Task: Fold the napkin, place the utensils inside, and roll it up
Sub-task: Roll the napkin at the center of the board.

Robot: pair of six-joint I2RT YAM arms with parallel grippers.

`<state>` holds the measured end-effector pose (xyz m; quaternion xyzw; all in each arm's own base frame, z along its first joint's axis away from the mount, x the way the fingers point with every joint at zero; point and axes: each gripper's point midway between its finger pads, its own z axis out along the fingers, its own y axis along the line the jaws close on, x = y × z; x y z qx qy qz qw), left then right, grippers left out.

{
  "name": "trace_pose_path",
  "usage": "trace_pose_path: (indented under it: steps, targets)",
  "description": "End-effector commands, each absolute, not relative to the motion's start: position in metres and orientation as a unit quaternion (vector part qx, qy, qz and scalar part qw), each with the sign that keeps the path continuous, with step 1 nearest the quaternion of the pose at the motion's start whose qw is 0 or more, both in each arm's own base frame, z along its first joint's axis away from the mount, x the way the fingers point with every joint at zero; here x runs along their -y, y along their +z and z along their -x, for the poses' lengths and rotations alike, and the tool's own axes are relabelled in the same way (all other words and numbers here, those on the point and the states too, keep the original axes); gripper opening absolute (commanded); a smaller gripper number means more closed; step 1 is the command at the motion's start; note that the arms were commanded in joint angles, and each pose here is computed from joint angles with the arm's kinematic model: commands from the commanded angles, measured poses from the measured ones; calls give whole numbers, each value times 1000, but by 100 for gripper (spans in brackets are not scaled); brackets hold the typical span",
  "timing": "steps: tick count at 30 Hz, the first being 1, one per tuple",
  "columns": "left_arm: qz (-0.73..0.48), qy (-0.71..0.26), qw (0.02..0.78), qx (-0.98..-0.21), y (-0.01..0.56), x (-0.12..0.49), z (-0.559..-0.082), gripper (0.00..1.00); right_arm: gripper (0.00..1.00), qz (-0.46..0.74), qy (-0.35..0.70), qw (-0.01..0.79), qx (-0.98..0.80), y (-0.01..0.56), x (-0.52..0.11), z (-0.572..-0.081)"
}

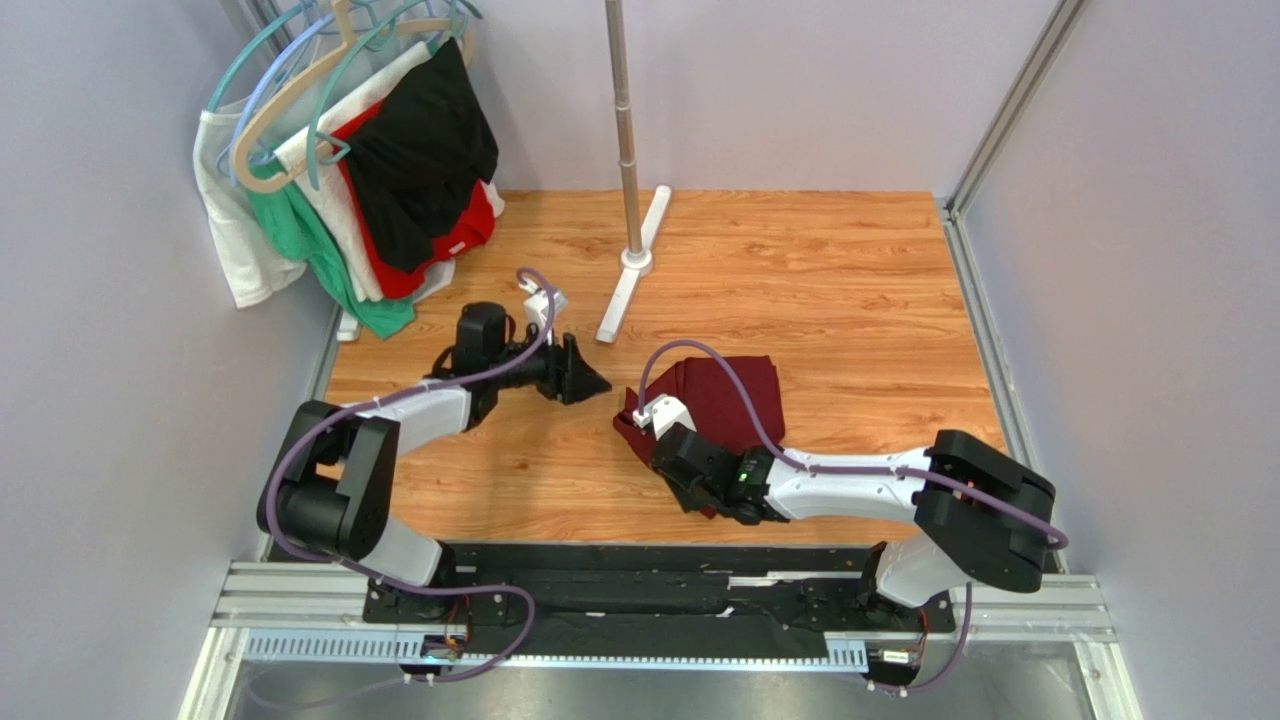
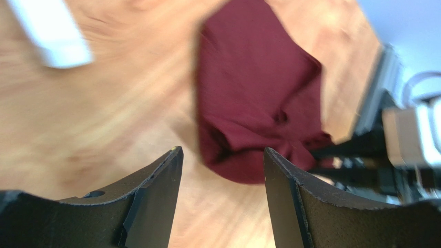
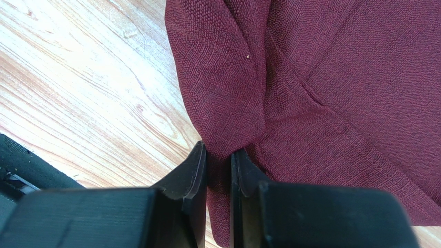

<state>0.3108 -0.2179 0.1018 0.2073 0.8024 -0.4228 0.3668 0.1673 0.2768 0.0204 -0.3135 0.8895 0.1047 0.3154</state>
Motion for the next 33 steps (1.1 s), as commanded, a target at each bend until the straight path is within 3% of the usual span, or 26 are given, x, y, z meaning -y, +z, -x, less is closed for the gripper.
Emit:
trace_pose_path:
  steps: [1,7,17,33]
  targets:
    - [-287,-507,405,-705,133,240,-283,67,0,335,94,219,-911,-14,-249,-127]
    - [-313,-528,389,-687,125,242,-267,63,0,335,92,216,-912,-15,-249,-127]
    - [-352,-527,354,-688,109,253,-242,65,0,336,90,209,-914,-18,-249,-126]
    - [-364,-458,354,-729,90,263,-257,61,0,336,93,206,-914,-18,-249,-126]
